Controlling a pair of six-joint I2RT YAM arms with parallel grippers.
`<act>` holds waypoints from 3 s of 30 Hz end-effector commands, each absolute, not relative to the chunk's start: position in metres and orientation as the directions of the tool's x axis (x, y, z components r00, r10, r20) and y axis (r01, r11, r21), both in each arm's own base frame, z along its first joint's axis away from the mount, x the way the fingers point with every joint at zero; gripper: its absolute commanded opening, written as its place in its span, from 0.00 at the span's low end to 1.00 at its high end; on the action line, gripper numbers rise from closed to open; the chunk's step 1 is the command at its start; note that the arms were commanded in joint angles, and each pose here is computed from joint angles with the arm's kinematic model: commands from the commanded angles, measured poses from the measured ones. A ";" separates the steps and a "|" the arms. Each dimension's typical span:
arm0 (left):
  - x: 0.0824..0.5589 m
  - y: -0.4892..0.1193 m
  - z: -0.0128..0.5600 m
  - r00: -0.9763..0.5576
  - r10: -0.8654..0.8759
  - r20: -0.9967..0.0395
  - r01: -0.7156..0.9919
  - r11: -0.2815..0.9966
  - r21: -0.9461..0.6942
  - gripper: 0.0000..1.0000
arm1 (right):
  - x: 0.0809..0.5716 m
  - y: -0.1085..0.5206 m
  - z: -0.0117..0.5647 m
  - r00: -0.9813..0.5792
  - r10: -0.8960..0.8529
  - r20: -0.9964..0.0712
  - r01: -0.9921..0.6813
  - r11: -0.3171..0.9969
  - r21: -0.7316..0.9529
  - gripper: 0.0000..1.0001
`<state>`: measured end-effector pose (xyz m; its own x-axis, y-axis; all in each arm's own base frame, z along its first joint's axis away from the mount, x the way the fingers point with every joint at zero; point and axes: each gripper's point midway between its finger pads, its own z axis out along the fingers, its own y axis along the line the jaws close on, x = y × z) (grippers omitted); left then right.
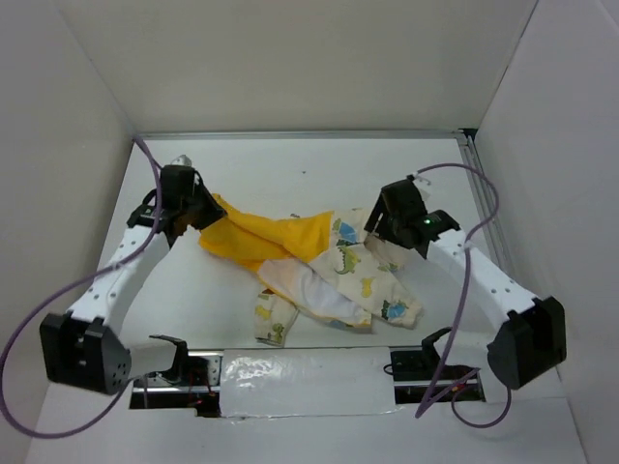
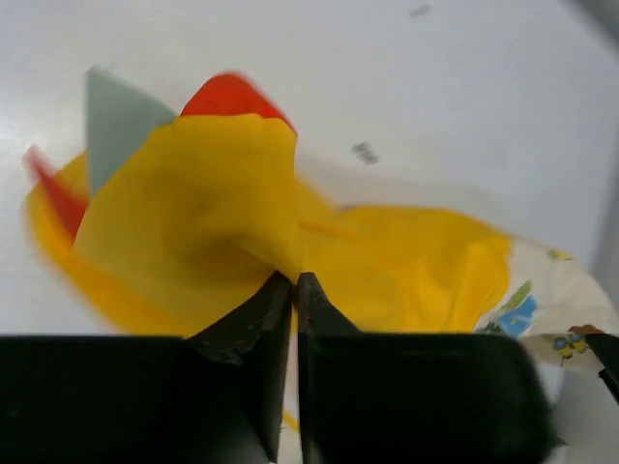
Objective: Zip up the jacket
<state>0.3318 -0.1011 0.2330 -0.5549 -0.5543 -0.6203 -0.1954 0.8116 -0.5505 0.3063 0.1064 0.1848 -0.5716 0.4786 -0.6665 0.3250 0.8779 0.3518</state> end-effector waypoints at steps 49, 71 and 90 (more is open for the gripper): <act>0.291 -0.107 0.158 -0.709 -0.466 -0.529 -0.036 0.774 -0.632 0.99 | 0.488 0.204 0.351 -0.408 0.393 -0.824 -0.035 0.895 0.444 0.09; 0.317 -0.168 0.149 -0.827 -0.267 -0.495 0.084 0.811 -0.579 0.99 | 0.279 0.060 0.180 -0.358 0.599 -0.717 0.372 0.795 0.479 1.00; 0.373 -0.173 0.063 -0.882 -0.329 -0.338 -0.278 0.941 -0.190 0.99 | 0.341 0.037 0.098 -0.541 0.606 -0.583 0.459 0.794 0.400 1.00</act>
<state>0.3581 -0.1888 0.0532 -0.9181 -0.2583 -0.3005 -0.1737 0.9440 -0.2806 0.3040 0.0253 0.0724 -0.5701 0.6186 -0.5407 0.5458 0.7770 0.3136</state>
